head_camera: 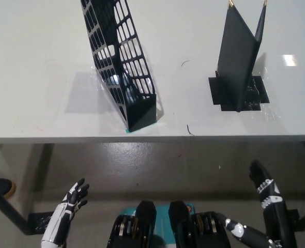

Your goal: A notebook is kept standing on the table on the right hand side and a black shelf is kept on the left hand side and the robot uses its right hand to grab the notebook and places it in the shelf

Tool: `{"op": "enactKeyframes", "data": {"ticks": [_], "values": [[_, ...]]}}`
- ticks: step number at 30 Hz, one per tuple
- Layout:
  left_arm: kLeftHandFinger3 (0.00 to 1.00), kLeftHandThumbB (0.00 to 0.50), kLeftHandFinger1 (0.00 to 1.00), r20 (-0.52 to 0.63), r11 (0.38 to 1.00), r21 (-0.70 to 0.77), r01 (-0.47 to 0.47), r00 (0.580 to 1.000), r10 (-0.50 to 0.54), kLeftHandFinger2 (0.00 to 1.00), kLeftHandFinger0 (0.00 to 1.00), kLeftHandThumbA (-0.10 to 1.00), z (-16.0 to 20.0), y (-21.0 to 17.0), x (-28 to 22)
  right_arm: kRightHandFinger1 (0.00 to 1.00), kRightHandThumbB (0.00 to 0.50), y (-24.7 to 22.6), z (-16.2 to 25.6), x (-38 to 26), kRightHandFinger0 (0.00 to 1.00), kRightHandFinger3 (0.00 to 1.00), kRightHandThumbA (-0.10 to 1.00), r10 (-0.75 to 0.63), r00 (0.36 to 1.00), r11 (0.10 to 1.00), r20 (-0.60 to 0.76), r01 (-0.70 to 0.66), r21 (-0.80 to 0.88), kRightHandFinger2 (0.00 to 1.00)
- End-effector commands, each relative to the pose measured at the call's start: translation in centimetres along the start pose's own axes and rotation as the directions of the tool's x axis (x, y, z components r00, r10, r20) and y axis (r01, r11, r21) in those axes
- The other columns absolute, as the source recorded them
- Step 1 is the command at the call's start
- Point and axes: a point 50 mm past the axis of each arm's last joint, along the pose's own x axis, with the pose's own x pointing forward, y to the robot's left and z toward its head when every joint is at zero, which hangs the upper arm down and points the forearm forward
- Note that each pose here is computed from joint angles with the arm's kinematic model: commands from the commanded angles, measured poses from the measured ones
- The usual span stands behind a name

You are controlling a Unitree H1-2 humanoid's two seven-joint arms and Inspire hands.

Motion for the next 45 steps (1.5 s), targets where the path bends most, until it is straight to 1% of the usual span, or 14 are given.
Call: {"op": "enactKeyframes", "data": {"ticks": [1, 3, 4, 7, 10, 20, 24, 25, 28, 29, 32, 42, 44, 45], "values": [[1.00, 0.167, 1.00, 0.052, 1.000, 0.027, 0.015, 0.998, -0.017, 1.00, 1.00, 1.00, 0.5, 0.4, -0.1, 1.00, 0.256, 0.4, 4.0, 2.4, 1.00, 1.00, 1.00, -0.027, 0.975, 0.998, 0.220, 0.038, -0.047, 1.00], [1.00, 0.175, 1.00, 0.047, 1.000, 0.025, 0.017, 0.999, -0.018, 1.00, 1.00, 1.00, 0.4, 0.3, -0.2, 1.00, 0.287, 0.1, 4.4, 3.7, 1.00, 1.00, 1.00, -0.060, 0.969, 0.996, 0.238, 0.075, -0.053, 1.00], [1.00, 0.176, 1.00, 0.045, 1.000, 0.019, 0.017, 0.999, -0.017, 1.00, 1.00, 1.00, 0.4, 0.3, -0.2, 1.00, 0.276, -0.2, 4.6, 4.8, 1.00, 1.00, 1.00, -0.077, 0.963, 0.993, 0.258, 0.096, -0.062, 1.00], [1.00, 0.162, 1.00, 0.047, 1.000, 0.020, 0.019, 0.999, -0.020, 1.00, 1.00, 1.00, 0.3, 0.2, -0.2, 1.00, 0.324, -0.7, 5.0, 6.9, 1.00, 1.00, 1.00, -0.115, 0.955, 0.990, 0.272, 0.134, -0.049, 1.00], [1.00, 0.146, 1.00, 0.052, 1.000, 0.024, 0.018, 0.998, -0.019, 1.00, 1.00, 1.00, 0.3, 0.2, -0.2, 1.00, 0.317, -1.4, 5.3, 8.7, 1.00, 1.00, 1.00, -0.135, 0.950, 0.985, 0.283, 0.159, -0.064, 1.00], [1.00, 0.168, 1.00, 0.030, 0.999, 0.029, 0.011, 0.999, -0.012, 1.00, 1.00, 1.00, -0.4, 0.1, -1.1, 1.00, 0.307, -3.3, 5.6, 15.2, 1.00, 1.00, 1.00, -0.194, 0.937, 0.977, 0.290, 0.211, -0.028, 1.00], [1.00, 0.168, 1.00, 0.027, 1.000, 0.018, 0.014, 1.000, -0.014, 1.00, 1.00, 1.00, -0.5, 0.1, -1.2, 1.00, 0.332, -3.8, 5.4, 17.6, 1.00, 1.00, 1.00, -0.204, 0.937, 0.975, 0.284, 0.221, -0.027, 1.00], [1.00, 0.161, 1.00, 0.028, 1.000, 0.022, 0.013, 1.000, -0.014, 1.00, 1.00, 1.00, -0.4, 0.1, -1.2, 1.00, 0.357, -4.0, 5.3, 18.5, 1.00, 1.00, 1.00, -0.215, 0.936, 0.972, 0.278, 0.233, -0.032, 1.00], [1.00, 0.162, 1.00, 0.034, 0.999, 0.034, 0.005, 0.999, -0.007, 1.00, 1.00, 1.00, -0.5, 0.2, -1.2, 1.00, 0.331, -4.4, 5.0, 20.6, 1.00, 1.00, 1.00, -0.229, 0.936, 0.970, 0.268, 0.241, -0.015, 1.00], [1.00, 0.170, 1.00, 0.030, 1.000, 0.029, 0.003, 1.000, -0.004, 1.00, 1.00, 1.00, -0.4, 0.1, -1.3, 1.00, 0.318, -4.4, 4.8, 21.1, 1.00, 1.00, 1.00, -0.236, 0.937, 0.969, 0.259, 0.248, -0.015, 1.00], [1.00, 0.165, 1.00, 0.031, 1.000, 0.029, 0.008, 0.999, -0.009, 1.00, 1.00, 1.00, -0.5, 0.1, -1.3, 1.00, 0.359, -4.4, 4.5, 22.9, 1.00, 1.00, 1.00, -0.255, 0.945, 0.965, 0.208, 0.261, -0.002, 1.00], [1.00, 0.164, 1.00, 0.023, 1.000, 0.029, 0.008, 1.000, -0.009, 1.00, 1.00, 1.00, -0.5, -0.1, -1.5, 1.00, 0.339, -3.2, 2.8, 28.7, 1.00, 1.00, 1.00, -0.270, 0.956, 0.961, 0.116, 0.275, -0.036, 1.00], [1.00, 0.149, 1.00, 0.026, 1.000, 0.023, 0.011, 1.000, -0.011, 1.00, 1.00, 1.00, -0.6, 0.0, -1.5, 1.00, 0.361, -2.7, 2.7, 30.2, 1.00, 1.00, 1.00, -0.263, 0.961, 0.965, 0.085, 0.263, 0.007, 1.00], [1.00, 0.145, 1.00, 0.025, 1.000, 0.017, 0.009, 1.000, -0.009, 1.00, 1.00, 1.00, -0.6, 0.0, -1.5, 1.00, 0.348, -2.2, 2.7, 31.2, 1.00, 1.00, 1.00, -0.263, 0.962, 0.963, 0.070, 0.258, 0.072, 1.00]]}}
